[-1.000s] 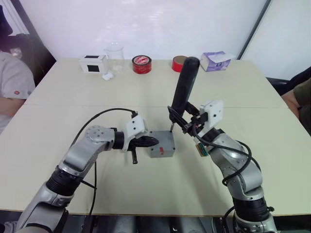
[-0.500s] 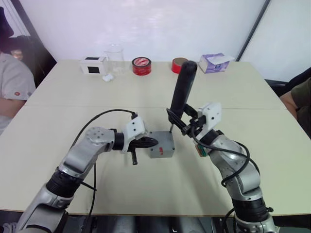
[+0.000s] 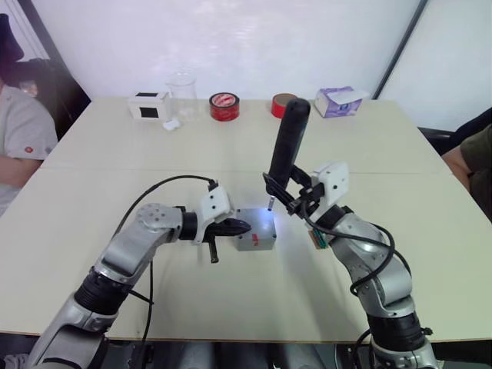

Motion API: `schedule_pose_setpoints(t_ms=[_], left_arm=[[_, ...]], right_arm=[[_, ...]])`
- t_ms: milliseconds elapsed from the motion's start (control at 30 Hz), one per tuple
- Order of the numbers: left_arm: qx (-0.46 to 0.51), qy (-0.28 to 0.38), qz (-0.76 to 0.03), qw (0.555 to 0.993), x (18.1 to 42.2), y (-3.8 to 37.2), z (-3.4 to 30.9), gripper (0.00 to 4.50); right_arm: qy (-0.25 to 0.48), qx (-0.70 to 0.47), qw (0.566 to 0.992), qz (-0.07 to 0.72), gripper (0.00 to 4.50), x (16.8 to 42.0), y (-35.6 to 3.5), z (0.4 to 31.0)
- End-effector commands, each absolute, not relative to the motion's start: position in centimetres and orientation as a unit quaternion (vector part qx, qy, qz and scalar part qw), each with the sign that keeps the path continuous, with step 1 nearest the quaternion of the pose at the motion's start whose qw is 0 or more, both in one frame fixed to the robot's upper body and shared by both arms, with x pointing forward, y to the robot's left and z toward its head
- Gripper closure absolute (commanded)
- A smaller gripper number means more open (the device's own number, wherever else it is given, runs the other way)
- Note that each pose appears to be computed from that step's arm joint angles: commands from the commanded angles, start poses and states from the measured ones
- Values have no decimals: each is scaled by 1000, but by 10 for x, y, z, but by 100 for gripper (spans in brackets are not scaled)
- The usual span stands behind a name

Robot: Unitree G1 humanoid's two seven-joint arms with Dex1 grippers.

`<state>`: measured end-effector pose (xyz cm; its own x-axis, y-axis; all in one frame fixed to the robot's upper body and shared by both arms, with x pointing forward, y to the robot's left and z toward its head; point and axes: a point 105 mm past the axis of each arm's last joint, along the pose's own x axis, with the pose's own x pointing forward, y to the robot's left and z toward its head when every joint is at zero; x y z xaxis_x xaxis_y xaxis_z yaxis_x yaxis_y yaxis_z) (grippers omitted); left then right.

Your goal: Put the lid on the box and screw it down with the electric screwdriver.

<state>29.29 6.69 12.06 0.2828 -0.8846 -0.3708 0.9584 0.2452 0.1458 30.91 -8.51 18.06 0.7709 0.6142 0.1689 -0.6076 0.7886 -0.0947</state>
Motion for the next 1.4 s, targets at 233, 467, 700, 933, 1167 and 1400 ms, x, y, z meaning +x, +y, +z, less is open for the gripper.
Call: schedule_pose_setpoints(t_ms=[233, 467, 700, 933, 1167, 1400], left_arm=[[130, 114, -578, 798, 298, 70, 128, 450], [37, 33, -530, 846, 312, 77, 193, 450], [65, 50, -613, 786, 274, 74, 195, 450], [82, 77, -655, 747, 255, 53, 173, 450], [88, 92, -685, 718, 235, 39, 157, 450], [86, 96, -684, 718, 230, 41, 154, 450]], right_arm=[[-123, 41, 944, 303, 263, 306, -115, 272], [15, 64, 971, 231, 263, 312, -192, 286], [239, 73, 949, 191, 263, 295, -247, 226], [417, 125, 884, 171, 263, 268, -268, 162], [472, 143, 859, 136, 263, 259, -281, 144], [492, 141, 852, 108, 263, 261, -290, 134]])
